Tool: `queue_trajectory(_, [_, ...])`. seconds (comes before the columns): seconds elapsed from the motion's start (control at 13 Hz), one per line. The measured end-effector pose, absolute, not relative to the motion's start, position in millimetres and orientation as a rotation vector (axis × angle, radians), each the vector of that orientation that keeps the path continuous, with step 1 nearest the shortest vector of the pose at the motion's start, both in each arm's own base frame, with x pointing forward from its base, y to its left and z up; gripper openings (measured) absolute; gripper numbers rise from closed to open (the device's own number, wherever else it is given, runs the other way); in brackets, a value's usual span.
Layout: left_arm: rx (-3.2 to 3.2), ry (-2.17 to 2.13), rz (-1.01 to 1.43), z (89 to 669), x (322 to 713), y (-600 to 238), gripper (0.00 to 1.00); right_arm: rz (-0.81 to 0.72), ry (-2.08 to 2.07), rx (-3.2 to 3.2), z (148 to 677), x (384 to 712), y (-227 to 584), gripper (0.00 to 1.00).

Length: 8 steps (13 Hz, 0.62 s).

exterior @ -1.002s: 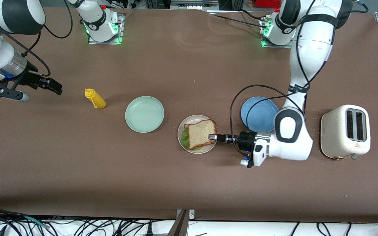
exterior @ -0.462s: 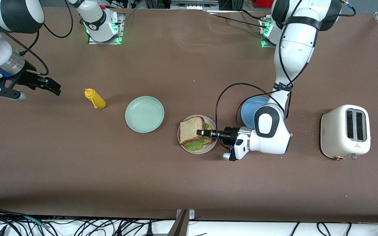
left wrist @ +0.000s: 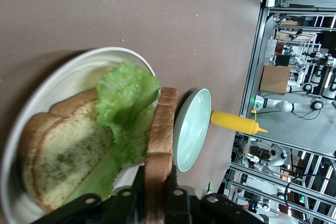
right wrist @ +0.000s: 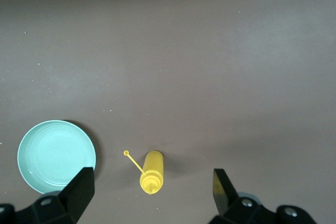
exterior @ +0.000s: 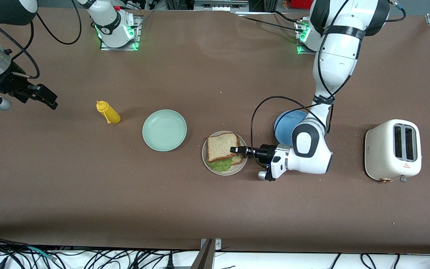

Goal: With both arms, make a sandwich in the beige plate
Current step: 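Lower the toast onto the lettuce with the left gripper, then open the left gripper and move it back to the toaster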

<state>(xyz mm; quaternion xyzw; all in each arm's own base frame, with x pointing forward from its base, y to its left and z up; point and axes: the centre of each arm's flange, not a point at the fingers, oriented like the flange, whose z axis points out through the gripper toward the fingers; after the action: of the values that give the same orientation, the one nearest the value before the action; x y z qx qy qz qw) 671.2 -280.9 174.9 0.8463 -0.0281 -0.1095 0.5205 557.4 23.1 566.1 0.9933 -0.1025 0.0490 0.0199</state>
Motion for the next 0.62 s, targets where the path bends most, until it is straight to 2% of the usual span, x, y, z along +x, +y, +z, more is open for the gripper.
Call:
queue_trajectory(0.46, [2.046, -0.018, -0.195, 181.1, 691.9, -232.1, 0.93, 0.109, -0.32, 3.082, 557.5, 563.1, 21.8, 1.0])
queue_trajectory(0.54, [2.061, -0.004, -0.173, 183.7, 697.7, -217.8, 1.0, 0.108, -0.32, 3.082, 557.4, 563.1, 21.8, 1.0])
queue_trajectory(0.62, [2.079, 0.013, -0.144, 188.9, 705.2, -198.6, 1.0, 0.107, -0.321, 3.082, 557.4, 563.1, 21.7, 1.0])
